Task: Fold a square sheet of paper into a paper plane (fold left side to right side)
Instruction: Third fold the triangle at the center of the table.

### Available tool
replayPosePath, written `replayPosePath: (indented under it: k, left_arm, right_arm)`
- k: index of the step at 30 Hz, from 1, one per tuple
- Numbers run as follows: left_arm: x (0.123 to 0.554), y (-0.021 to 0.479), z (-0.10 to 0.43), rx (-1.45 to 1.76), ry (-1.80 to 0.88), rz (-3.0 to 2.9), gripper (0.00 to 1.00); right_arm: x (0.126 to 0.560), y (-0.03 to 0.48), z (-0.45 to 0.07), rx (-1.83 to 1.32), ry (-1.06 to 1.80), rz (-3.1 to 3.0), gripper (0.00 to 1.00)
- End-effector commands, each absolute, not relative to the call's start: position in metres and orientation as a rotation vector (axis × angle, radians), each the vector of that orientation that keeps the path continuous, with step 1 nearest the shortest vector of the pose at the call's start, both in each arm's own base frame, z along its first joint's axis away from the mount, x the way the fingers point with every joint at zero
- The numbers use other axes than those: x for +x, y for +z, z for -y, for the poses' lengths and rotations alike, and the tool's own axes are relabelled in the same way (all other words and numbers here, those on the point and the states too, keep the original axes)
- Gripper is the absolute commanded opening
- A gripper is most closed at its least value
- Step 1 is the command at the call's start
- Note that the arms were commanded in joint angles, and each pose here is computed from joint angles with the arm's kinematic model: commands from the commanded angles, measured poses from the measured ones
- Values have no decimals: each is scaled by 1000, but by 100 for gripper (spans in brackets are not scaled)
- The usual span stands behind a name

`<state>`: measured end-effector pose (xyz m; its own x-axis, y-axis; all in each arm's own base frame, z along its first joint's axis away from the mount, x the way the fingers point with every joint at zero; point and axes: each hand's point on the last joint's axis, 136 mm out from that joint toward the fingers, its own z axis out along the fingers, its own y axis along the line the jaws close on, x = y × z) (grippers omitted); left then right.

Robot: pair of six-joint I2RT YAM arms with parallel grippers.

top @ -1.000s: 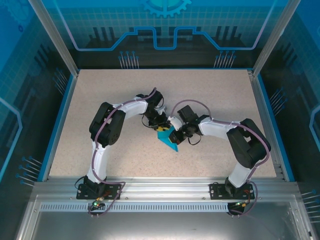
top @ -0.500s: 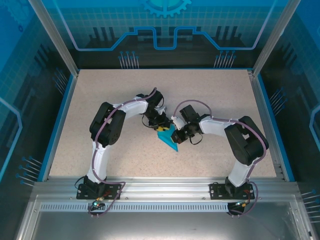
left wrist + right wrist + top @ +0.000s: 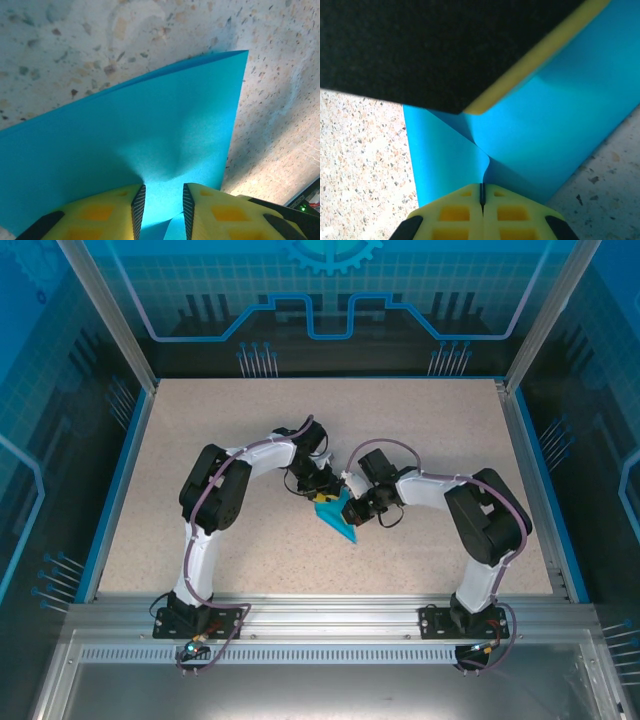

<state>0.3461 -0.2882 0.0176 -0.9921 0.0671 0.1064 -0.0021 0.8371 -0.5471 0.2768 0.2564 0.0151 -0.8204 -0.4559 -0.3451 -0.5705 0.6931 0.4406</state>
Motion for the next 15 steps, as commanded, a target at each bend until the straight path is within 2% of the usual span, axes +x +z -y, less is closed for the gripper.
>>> replayPosePath:
  k: [1, 15]
  left_arm:
    - [329, -13, 281, -60, 714, 2866, 32]
    - [329, -14, 281, -62, 708, 2867, 32]
  right_arm:
    - [279, 14, -254, -797, 825, -2724, 0]
    - [279, 9, -251, -792, 806, -2742, 0]
